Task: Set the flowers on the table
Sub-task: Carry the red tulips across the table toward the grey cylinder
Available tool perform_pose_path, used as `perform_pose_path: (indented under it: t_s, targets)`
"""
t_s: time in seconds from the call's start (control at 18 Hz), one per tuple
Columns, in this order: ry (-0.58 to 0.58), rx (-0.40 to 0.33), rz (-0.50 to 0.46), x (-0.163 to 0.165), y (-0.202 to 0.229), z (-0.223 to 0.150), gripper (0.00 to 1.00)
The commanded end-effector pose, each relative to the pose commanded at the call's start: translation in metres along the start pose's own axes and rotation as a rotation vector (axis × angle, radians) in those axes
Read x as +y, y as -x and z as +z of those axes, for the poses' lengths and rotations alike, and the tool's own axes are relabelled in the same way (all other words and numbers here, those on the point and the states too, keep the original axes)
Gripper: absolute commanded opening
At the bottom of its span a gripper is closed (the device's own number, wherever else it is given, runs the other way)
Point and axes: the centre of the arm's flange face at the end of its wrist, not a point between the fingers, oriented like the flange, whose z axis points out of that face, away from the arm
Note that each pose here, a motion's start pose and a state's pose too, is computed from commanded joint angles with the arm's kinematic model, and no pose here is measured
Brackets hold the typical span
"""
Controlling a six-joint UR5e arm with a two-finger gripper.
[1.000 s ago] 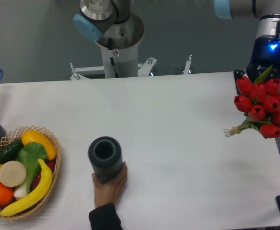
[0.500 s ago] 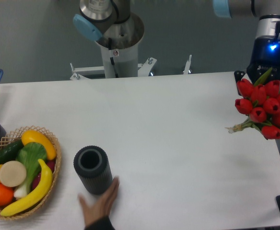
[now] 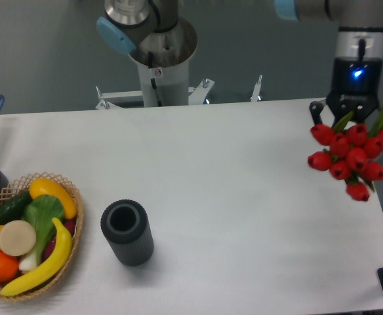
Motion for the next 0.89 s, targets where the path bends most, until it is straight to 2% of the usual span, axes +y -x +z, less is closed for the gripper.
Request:
perform_pose_path:
  t_s: [0.22, 0.39, 0.61, 0.89]
  targets:
    - [0.207, -0.015, 0.100, -0.024, -0.038, 0.045, 0.43]
    - [0.309, -0.018, 0.152, -0.034, -0.055, 0.074, 0.43]
    - [0.372, 0.005, 0.196, -0.041, -0.074, 0.109, 0.44]
    - [0.424, 0.088, 0.229, -0.036, -0.101, 0.170, 0.44]
